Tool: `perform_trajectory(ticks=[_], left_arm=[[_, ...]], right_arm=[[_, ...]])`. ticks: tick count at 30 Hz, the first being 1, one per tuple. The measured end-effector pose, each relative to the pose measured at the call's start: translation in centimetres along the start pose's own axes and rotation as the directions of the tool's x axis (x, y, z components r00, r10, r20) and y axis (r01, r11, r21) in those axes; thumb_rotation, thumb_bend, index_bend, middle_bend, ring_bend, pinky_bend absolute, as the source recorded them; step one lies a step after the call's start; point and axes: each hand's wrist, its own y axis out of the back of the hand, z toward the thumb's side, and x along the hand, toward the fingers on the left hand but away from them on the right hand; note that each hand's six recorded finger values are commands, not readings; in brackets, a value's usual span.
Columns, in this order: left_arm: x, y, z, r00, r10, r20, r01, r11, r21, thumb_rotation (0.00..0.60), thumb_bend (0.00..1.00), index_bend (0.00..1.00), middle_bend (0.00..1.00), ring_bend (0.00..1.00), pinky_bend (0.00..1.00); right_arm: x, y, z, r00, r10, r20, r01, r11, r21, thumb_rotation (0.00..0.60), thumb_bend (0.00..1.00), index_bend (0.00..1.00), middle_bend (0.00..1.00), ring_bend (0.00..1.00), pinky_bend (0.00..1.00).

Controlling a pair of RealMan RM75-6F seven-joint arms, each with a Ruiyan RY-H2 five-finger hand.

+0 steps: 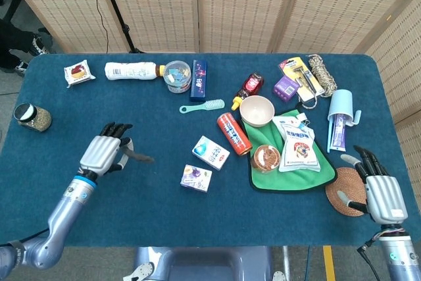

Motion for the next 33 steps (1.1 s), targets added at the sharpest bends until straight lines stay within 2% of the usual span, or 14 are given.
perform_trajectory(ticks=[6, 14, 22, 28, 33], left_arm=[[-0.1, 3.7, 1.6, 0.997, 0.013, 0.074, -0.014, 1.000, 0.017, 0.600, 0.50, 0.62, 0.14, 0.08, 0.05], [0.4, 7.0, 4.7, 0.986, -0.007, 0.167, 0.003, 1.000, 0.027, 0.600, 0.50, 0.62, 0.14, 0.08, 0.05], [1.7, 7.3, 7.1, 0.974, -0.034, 0.222, 0.025, 0.999, 0.040, 0.600, 0.50, 0.62, 0.14, 0.08, 0.05], [2.5, 7.1, 8.8, 0.964, -0.056, 0.261, 0.040, 0.997, 0.069, 0.600, 0.50, 0.62, 0.14, 0.07, 0.05], [3.4, 6.7, 10.3, 0.959, -0.073, 0.272, 0.060, 0.997, 0.057, 0.600, 0.50, 0.62, 0.14, 0.07, 0.05]], right_arm=[[-1.7, 0.0, 2.0, 0.997, 0.015, -0.080, -0.022, 0.996, -0.089, 0.600, 0.22, 0.27, 0.12, 0.12, 0.28], [-4.3, -0.5, 5.8, 0.978, 0.038, -0.206, -0.080, 0.977, -0.197, 0.600, 0.22, 0.29, 0.14, 0.16, 0.29], [-6.0, -1.5, 8.3, 0.964, 0.082, -0.255, -0.158, 0.942, -0.297, 0.600, 0.22, 0.32, 0.16, 0.17, 0.30], [-7.2, -2.7, 9.4, 0.955, 0.135, -0.263, -0.225, 0.908, -0.353, 0.600, 0.22, 0.35, 0.19, 0.17, 0.30], [-8.5, -3.6, 9.8, 0.962, 0.150, -0.228, -0.236, 0.878, -0.417, 0.600, 0.22, 0.40, 0.20, 0.17, 0.30]])
